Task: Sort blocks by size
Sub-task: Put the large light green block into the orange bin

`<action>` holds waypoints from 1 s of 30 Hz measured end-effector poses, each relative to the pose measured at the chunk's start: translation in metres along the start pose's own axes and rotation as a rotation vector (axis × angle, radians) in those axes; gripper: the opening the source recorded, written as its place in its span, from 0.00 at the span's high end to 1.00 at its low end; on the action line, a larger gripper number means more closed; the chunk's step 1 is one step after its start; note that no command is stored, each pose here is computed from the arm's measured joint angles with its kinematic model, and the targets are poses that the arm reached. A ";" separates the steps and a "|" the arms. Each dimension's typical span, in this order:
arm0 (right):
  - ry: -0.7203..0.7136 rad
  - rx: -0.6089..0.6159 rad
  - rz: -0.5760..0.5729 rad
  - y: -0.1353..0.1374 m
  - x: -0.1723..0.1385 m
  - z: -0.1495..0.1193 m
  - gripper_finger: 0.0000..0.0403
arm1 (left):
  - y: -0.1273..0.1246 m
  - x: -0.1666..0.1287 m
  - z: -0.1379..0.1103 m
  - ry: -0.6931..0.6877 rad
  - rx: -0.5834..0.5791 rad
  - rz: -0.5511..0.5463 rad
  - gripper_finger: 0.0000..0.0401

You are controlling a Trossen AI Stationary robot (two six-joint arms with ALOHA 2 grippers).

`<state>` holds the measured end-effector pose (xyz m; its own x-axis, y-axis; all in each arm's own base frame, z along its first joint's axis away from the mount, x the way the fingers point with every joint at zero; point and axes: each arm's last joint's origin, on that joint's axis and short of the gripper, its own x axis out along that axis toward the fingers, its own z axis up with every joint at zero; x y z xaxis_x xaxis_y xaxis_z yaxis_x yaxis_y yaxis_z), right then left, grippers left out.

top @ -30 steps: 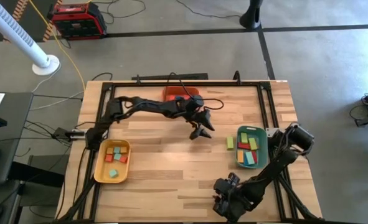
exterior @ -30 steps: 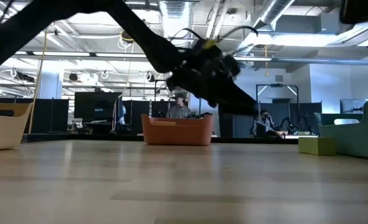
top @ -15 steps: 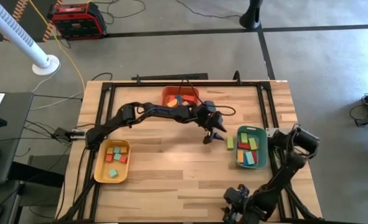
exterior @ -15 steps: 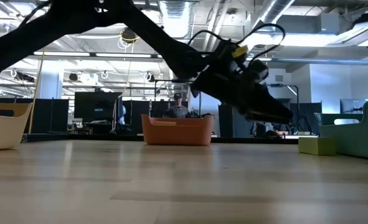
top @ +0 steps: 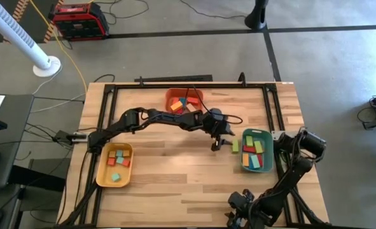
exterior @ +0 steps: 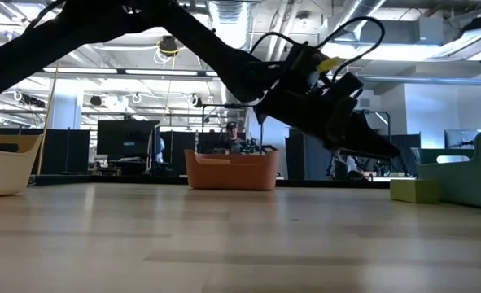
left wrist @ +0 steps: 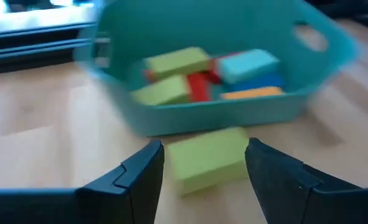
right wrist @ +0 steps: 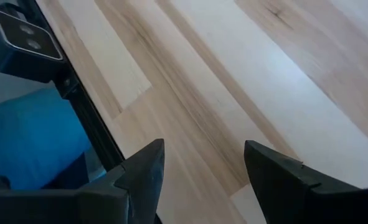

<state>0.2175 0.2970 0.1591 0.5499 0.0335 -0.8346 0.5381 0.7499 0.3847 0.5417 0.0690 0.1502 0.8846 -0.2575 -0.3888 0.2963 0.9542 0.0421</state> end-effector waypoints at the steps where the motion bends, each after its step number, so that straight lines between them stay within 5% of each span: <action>1: 0.000 0.002 0.004 0.000 0.000 0.000 0.38 | -0.003 0.001 0.000 0.000 0.011 -0.034 0.46; 11: -0.001 0.006 0.022 0.002 0.000 0.001 0.38 | -0.039 0.015 -0.001 0.004 0.179 -0.174 0.46; 30: -0.034 -0.058 -0.004 0.002 0.012 0.027 0.38 | -0.026 0.019 -0.032 0.233 0.033 -0.124 0.46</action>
<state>0.2423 0.2807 0.1606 0.5696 0.0086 -0.8218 0.5031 0.7870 0.3570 0.5394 0.0444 0.1120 0.7352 -0.3270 -0.5938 0.4128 0.9108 0.0095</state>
